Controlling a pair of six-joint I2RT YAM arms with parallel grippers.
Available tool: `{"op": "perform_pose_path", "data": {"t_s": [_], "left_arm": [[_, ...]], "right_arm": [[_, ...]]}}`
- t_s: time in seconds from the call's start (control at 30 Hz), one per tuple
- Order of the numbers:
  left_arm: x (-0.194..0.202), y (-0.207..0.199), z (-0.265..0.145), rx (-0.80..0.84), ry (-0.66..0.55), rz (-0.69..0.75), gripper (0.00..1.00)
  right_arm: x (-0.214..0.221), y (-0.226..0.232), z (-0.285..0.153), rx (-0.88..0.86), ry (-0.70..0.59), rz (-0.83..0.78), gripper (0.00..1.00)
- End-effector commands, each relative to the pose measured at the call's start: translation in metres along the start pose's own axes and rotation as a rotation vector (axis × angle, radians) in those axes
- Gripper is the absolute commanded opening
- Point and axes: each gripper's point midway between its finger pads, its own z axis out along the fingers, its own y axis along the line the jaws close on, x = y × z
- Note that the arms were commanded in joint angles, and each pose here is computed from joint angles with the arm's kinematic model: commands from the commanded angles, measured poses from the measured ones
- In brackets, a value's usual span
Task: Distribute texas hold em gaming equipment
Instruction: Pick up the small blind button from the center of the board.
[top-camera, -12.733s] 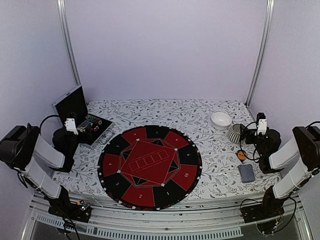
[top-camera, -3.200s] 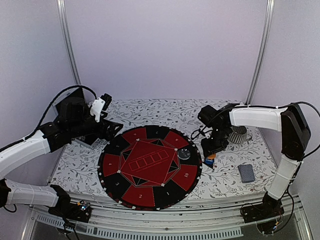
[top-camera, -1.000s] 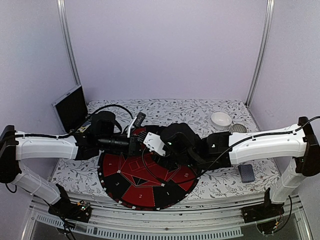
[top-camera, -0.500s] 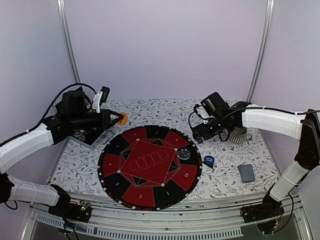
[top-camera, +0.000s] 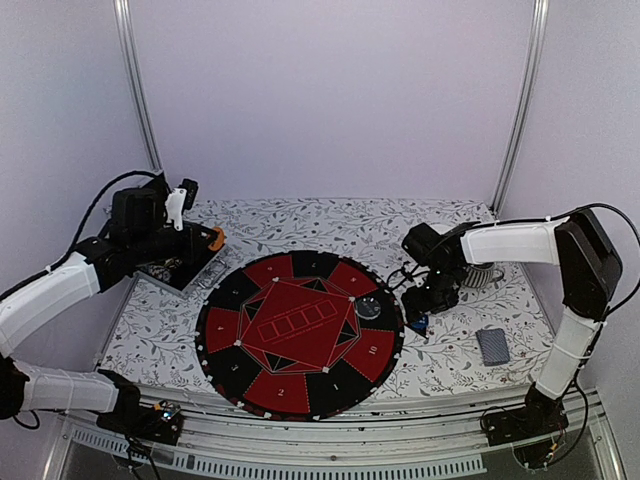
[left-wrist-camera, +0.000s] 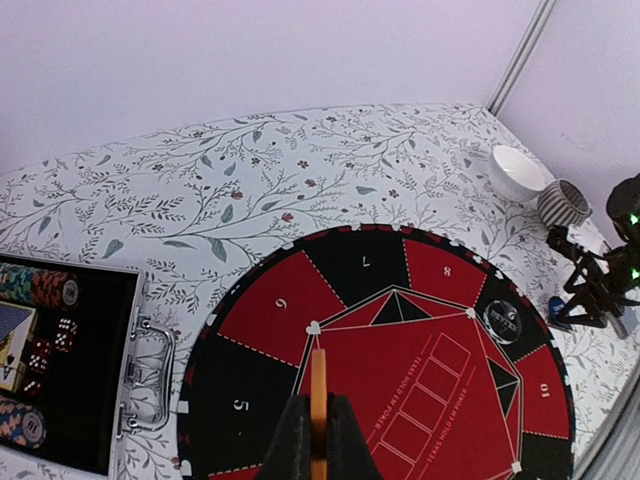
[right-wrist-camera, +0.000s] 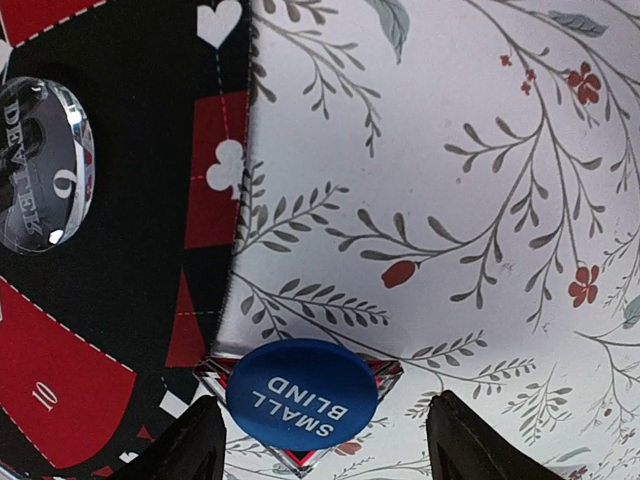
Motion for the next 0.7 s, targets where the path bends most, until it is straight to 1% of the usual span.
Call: {"op": "perform_pose_path", "data": {"t_s": [0.0,0.27,0.67], "left_arm": [[-0.003,0.008,-0.004,-0.016,-0.023,0.018,0.00],[-0.002,0.009,-0.005,-0.016,-0.027,0.015,0.00],[-0.003,0.010,-0.006,-0.012,-0.030,0.013,0.00]], "right_arm": [[0.008,0.007,0.007,-0.036,0.047,0.010,0.69],[0.006,0.005,0.017,-0.011,0.062,0.000,0.62],[0.009,0.002,0.015,0.003,0.065,-0.002,0.41]]}}
